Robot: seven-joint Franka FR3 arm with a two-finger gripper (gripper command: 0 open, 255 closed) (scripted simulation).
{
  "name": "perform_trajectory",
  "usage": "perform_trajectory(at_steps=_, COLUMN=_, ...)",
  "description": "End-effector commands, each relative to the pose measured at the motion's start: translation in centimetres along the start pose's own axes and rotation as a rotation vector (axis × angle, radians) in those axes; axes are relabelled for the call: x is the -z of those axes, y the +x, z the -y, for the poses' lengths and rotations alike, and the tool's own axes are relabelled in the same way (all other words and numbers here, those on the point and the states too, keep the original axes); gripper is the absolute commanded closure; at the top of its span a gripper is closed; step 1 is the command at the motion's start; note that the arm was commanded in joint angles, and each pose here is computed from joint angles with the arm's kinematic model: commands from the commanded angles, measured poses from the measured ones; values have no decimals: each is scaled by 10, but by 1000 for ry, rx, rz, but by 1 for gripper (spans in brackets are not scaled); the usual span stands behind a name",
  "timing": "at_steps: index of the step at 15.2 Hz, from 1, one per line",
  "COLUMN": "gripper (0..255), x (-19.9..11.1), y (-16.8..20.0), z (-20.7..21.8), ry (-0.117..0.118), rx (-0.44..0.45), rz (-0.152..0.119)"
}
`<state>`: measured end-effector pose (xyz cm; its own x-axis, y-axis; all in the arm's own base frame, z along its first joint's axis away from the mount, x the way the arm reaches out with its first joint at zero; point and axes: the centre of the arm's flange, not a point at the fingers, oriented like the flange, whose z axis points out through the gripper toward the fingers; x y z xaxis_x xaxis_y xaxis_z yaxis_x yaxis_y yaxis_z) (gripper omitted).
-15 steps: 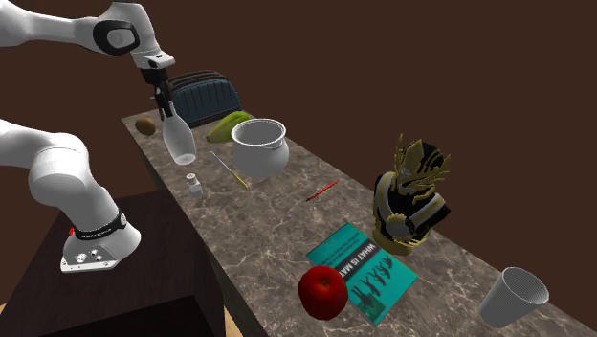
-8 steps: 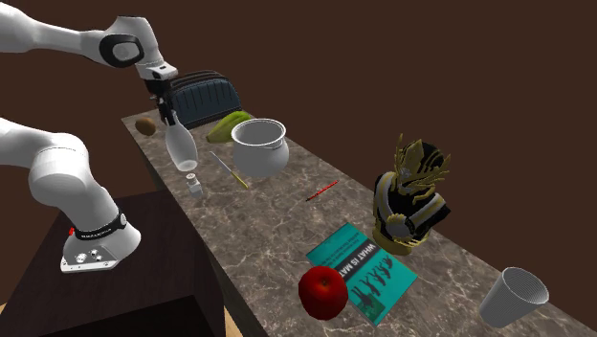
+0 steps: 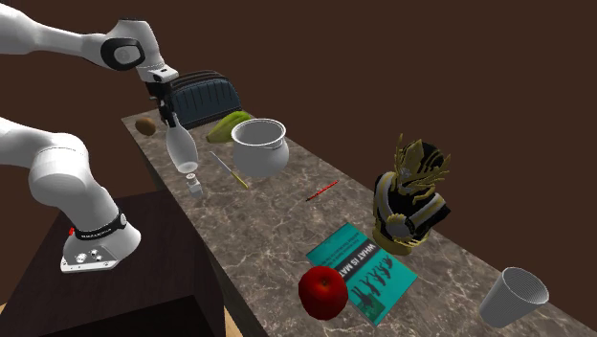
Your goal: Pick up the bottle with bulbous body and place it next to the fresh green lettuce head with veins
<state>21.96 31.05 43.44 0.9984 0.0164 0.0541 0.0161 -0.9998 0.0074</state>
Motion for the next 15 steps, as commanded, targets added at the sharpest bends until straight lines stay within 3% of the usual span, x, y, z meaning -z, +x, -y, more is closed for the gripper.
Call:
perform_trajectory(at_steps=1, gripper=0, x=0, y=0, z=0, ry=0, rx=0, rz=0)
perform_trajectory(at_steps=6, gripper=0, x=0, y=0, z=0, ry=0, rx=0, rz=0)
perform_trajectory(at_steps=10, gripper=0, x=50, y=0, z=0, ry=0, rx=0, rz=0)
perform_trajectory(at_steps=15, gripper=0, x=50, y=0, z=0, ry=0, rx=0, rz=0)
